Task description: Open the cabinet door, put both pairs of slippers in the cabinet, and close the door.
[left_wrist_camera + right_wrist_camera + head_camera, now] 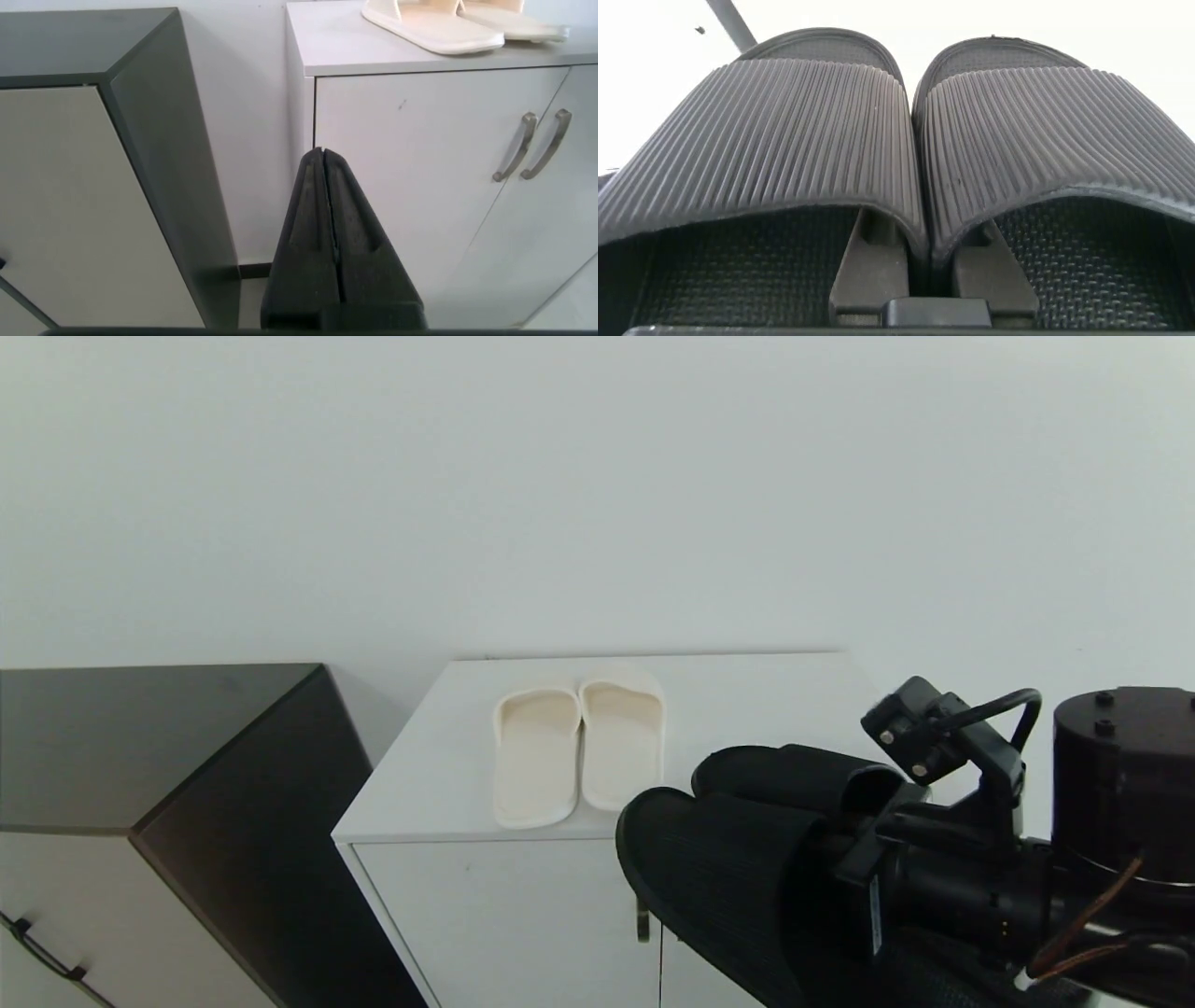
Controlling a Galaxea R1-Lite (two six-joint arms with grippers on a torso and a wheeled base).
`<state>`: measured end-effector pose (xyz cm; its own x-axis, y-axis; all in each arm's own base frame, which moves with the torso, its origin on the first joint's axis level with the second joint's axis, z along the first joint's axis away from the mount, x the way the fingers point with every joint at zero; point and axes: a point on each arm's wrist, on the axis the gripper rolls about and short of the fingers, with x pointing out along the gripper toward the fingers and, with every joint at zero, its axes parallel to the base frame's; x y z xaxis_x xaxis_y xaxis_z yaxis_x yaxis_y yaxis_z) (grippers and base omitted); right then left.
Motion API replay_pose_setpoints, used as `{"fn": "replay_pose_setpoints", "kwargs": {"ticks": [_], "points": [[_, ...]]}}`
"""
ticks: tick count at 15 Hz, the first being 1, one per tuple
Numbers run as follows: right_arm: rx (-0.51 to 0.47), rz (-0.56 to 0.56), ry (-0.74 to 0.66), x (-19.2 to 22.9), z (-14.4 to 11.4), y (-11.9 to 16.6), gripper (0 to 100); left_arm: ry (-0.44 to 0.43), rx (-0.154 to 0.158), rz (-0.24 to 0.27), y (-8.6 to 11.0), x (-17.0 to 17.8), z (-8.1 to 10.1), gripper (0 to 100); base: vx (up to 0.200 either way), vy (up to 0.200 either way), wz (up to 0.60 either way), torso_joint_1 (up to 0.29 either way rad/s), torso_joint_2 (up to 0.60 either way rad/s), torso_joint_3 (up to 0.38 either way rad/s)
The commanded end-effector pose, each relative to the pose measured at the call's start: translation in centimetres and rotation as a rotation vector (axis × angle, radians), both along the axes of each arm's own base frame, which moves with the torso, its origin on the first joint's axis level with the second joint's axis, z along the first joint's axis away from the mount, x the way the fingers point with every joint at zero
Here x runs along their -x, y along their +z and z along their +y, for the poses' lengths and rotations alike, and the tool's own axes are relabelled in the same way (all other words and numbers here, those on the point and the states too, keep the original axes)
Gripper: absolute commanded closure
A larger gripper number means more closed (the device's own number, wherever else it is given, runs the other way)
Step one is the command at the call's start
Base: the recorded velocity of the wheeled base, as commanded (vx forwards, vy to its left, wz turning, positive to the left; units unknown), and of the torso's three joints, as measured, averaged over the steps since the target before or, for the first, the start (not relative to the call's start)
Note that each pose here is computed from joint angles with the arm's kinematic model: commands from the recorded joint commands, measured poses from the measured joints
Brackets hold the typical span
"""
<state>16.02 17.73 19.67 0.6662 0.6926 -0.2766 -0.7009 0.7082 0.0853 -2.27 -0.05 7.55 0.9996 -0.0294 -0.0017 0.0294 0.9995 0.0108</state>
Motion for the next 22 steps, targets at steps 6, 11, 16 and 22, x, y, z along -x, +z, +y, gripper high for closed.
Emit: {"fn": "replay_pose_setpoints", "kwargs": {"ticks": [6,11,16,22], "points": [[-0.037,0.001,0.105,1.9,-1.7,0.2,100,0.0,0.005,0.0,0.0,0.0,0.0,100,-0.167,0.0,0.0,0.004,0.0,0.001],[-0.03,0.007,0.11,1.9,-1.7,-0.1,100,0.0,0.003,0.0,0.0,0.0,0.0,100,-0.12,0.0,0.0,-0.002,0.0,0.001],[-0.019,0.012,0.111,1.8,-1.6,-0.3,100,0.0,0.003,0.0,0.0,0.0,0.0,100,0.0,0.0,0.0,0.0,0.0,0.0],[0.004,0.025,0.117,1.9,-1.6,-1.0,100,0.006,0.006,0.0,0.0,0.0,0.0,100,0.0,0.0,0.0,-0.01,0.03,0.016]]}}
